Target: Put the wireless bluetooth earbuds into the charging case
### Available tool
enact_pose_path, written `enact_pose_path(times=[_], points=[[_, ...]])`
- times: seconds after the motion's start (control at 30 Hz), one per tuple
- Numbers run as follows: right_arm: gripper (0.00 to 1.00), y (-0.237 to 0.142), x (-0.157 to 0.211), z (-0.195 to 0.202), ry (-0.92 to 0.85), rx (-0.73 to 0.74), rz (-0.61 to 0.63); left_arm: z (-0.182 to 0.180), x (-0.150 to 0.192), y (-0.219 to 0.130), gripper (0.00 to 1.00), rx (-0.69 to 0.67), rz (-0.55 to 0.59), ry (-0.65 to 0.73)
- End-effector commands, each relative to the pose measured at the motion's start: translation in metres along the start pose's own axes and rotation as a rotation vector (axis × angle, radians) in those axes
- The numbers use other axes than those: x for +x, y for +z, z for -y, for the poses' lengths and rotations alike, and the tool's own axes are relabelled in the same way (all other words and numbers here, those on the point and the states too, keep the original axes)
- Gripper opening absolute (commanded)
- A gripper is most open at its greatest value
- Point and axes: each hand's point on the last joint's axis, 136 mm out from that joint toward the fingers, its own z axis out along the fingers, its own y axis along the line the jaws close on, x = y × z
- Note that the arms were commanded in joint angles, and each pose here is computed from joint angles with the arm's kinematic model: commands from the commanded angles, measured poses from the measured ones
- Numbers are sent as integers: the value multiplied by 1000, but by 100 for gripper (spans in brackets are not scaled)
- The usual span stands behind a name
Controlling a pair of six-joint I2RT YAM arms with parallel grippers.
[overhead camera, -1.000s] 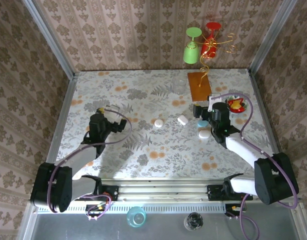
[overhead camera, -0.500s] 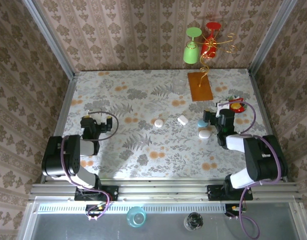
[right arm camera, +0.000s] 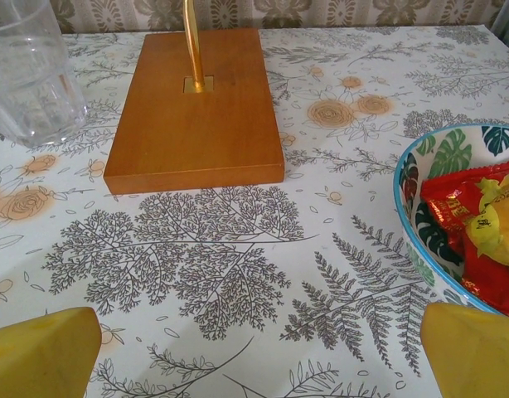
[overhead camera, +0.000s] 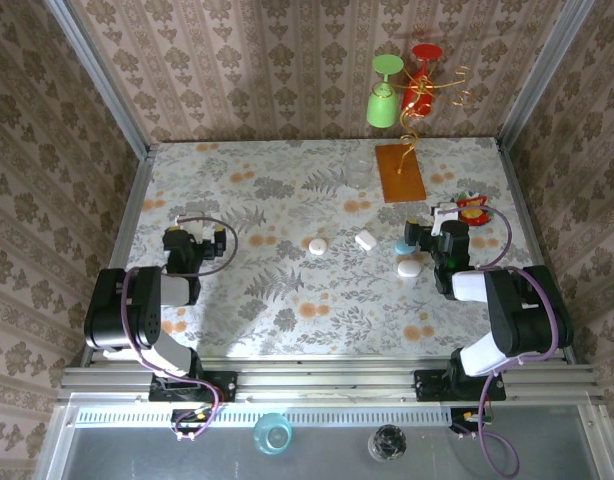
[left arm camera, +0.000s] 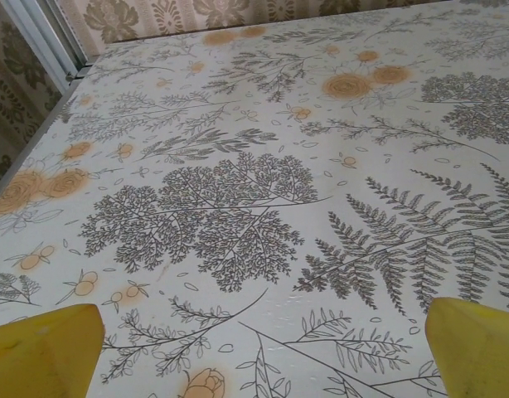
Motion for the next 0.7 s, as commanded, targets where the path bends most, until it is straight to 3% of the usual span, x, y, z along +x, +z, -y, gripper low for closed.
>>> enact_pose_path(times=[0.0,0.67], points=[[100,0,-6,1,9,-1,34,-2,-13,2,100,-14,31,5],[100,0,-6,0,8,-2,35,-2,-12,3,100,-6,28,1]])
